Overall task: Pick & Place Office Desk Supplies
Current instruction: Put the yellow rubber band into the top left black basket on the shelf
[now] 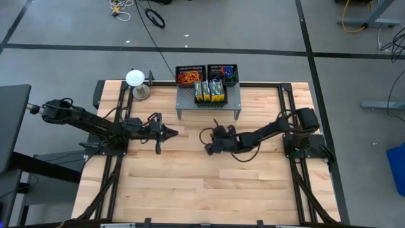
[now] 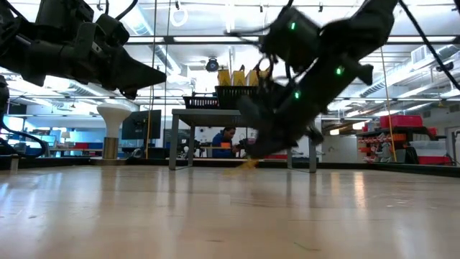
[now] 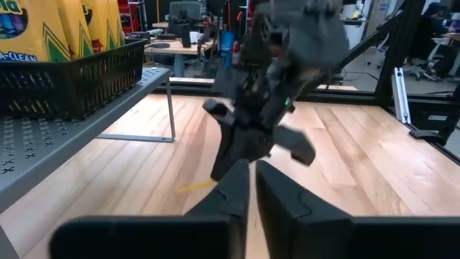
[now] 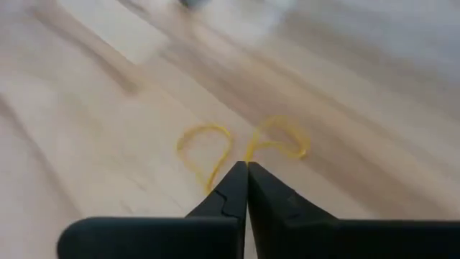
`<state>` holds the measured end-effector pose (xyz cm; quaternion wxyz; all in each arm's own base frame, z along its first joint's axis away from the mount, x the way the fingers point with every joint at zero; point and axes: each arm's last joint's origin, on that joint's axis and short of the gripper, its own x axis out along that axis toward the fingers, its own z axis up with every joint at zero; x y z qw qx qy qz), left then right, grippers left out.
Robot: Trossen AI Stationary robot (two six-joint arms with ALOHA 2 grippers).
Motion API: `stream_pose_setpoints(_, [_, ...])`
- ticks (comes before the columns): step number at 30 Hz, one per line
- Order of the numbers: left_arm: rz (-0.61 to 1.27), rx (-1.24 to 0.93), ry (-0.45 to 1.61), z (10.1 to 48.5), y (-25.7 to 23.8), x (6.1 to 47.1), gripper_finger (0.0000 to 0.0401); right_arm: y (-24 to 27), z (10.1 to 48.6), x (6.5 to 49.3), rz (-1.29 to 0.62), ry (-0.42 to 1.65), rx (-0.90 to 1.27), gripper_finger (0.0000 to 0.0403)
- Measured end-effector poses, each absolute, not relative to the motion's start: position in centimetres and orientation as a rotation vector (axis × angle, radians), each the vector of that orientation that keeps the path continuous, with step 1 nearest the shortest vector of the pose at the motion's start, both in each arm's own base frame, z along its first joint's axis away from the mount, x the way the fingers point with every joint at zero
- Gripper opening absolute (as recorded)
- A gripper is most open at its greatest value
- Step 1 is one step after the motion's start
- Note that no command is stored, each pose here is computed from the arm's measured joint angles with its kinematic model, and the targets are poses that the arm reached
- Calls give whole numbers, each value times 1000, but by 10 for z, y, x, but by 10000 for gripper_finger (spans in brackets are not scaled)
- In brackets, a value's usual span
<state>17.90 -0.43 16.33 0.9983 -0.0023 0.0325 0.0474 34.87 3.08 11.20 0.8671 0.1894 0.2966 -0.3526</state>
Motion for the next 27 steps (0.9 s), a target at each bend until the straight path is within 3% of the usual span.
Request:
stream_pose_setpoints(7, [47,-8,105,163,-6,188,112,61,140,356,-556,486,260,6])
stream_pose_setpoints(16, [-22,129,239,157,-19,233,207,76,157,364,-436,347,143,4])
stream_pose_setpoints(21, [39,238,266,155,-25,252,224,81,158,363,-409,340,114,4])
stream_pose_setpoints(27, [46,345,302,154,-29,263,211,89,162,363,-376,310,96,4])
